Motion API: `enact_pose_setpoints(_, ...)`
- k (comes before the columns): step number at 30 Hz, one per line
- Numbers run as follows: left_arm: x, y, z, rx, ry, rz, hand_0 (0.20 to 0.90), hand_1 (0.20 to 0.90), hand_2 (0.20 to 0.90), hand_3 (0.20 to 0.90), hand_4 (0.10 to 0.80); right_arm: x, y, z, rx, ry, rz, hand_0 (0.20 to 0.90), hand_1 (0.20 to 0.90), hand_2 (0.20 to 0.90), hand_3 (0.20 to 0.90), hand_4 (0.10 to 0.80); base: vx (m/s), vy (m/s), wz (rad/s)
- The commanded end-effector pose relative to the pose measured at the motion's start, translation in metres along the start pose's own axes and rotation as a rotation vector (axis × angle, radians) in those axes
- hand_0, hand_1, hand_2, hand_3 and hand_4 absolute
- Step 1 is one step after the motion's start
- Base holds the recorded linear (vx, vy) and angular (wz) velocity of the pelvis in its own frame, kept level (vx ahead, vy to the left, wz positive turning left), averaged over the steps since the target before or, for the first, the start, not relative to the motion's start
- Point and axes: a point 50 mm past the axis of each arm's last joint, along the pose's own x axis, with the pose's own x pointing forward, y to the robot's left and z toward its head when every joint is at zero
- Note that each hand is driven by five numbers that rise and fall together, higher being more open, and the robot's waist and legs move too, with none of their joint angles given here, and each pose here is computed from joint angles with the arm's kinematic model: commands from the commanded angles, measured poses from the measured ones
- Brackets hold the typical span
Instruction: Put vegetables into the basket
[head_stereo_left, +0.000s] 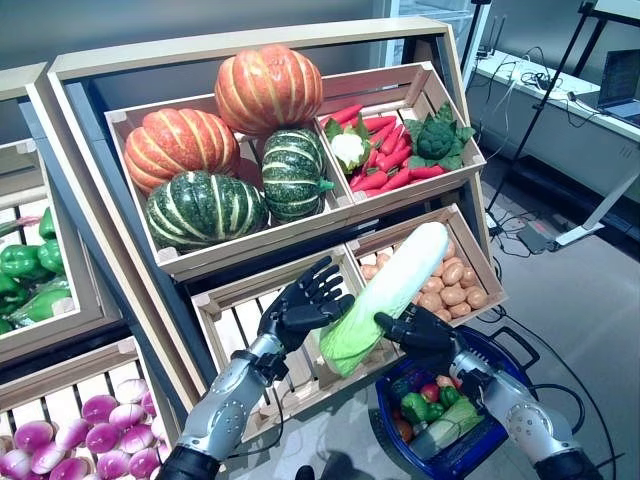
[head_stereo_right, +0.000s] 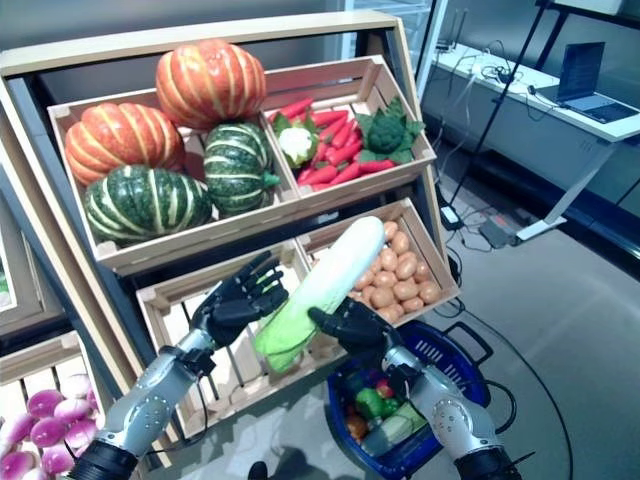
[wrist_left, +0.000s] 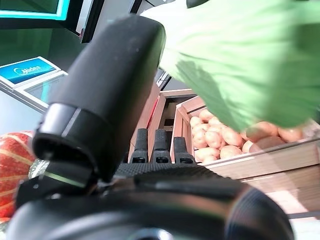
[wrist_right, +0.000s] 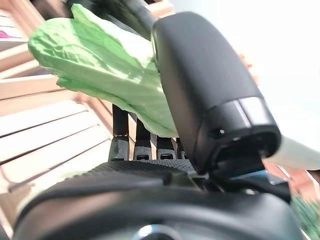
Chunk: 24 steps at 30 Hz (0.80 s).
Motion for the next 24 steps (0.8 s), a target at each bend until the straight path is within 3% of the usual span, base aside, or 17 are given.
enact_pose_setpoints(1, 0.016, -0.009, 0.047, -0.034, -0.225, -0.079, 0.900, 0.900, 0.900, 0.900, 0.800, 0.005, 0.013, 0.054, 0.031, -0.358, 0.053, 0.300, 0.300, 0.300, 0.300, 0.400, -0.016, -0.014, -0.06)
enact_pose_setpoints(10, 0.007, -0.005, 0.064, -0.005, -0.303, -0.066, 0.900, 0.900, 0.900, 0.900, 0.800, -0.019, -0.027, 0.061, 0.068, -0.489, -0.230, 0.300, 0.300, 0.300, 0.300, 0.400, -0.023, -0.006, -0.02)
enact_pose_setpoints(18, 0.020, -0.024, 0.114, 0.065, -0.515, -0.151, 0.900, 0.900, 0.900, 0.900, 0.800, -0.029, -0.048, 0.117, 0.106, -0.793, -0.390, 0.300, 0.300, 0.300, 0.300, 0.400, -0.338, -0.023, -0.05)
enact_pose_setpoints(24, 0.022, -0.026, 0.123, 0.080, -0.564, -0.153, 0.900, 0.900, 0.900, 0.900, 0.800, -0.033, -0.062, 0.125, 0.164, -0.845, -0.456, 0.300, 0.300, 0.300, 0.300, 0.400, -0.156, -0.027, -0.01)
